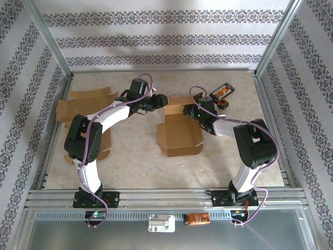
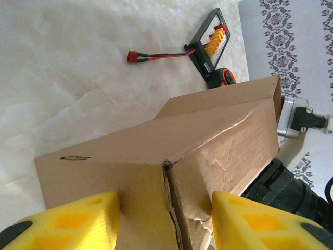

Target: Fold the paper box

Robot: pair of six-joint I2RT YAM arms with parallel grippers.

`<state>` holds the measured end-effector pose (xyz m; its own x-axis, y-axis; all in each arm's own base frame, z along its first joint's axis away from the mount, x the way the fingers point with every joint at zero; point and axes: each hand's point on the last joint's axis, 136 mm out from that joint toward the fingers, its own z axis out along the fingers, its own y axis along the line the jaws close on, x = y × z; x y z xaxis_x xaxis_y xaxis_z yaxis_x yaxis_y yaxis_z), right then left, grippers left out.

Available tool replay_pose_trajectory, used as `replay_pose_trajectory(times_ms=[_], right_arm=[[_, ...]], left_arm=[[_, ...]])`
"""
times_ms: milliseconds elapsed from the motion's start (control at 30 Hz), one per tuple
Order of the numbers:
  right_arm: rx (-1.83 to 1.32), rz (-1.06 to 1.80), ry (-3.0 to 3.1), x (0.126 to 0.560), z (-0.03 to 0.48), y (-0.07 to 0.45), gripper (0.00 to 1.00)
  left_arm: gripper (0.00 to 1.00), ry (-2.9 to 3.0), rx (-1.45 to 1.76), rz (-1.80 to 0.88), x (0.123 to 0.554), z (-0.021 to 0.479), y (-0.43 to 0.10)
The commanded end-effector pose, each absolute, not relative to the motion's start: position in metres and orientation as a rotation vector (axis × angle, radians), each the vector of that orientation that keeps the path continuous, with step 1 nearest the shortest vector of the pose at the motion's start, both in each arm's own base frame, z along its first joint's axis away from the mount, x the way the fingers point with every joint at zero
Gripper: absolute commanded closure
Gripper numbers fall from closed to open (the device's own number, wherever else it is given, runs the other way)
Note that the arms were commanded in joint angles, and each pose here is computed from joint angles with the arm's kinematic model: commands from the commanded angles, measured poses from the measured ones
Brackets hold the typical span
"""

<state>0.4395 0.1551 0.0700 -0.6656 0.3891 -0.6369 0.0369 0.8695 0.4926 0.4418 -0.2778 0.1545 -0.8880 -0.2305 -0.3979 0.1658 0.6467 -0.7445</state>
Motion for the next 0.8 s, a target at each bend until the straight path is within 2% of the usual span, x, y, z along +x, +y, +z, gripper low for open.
replay_pose_trajectory(times_ms=[0, 167, 267, 467, 767], right_arm=[[0.307, 0.636, 2.272, 0.436, 0.053, 0.158, 0.37], [0.314, 0.749, 2.277, 0.428, 0.053, 0.174, 0.51], [0.355, 0.820, 2.299, 0.420, 0.046, 0.183, 0.52], [0.416, 0.966, 2.227, 0.416, 0.068, 0.185, 0.43], [0.297, 0.842, 2.162, 0.383, 0.130, 0.142, 0.32]], left_arm=[[0.52, 2.437, -0.022, -1.123, 0.434, 0.155, -0.279], [0.52, 2.436, -0.024, -1.120, 0.435, 0.156, -0.279], [0.52, 2.435, -0.025, -1.122, 0.436, 0.156, -0.280], [0.52, 2.439, -0.027, -1.097, 0.437, 0.154, -0.277], [0.52, 2.442, -0.026, -1.094, 0.440, 0.153, -0.278]])
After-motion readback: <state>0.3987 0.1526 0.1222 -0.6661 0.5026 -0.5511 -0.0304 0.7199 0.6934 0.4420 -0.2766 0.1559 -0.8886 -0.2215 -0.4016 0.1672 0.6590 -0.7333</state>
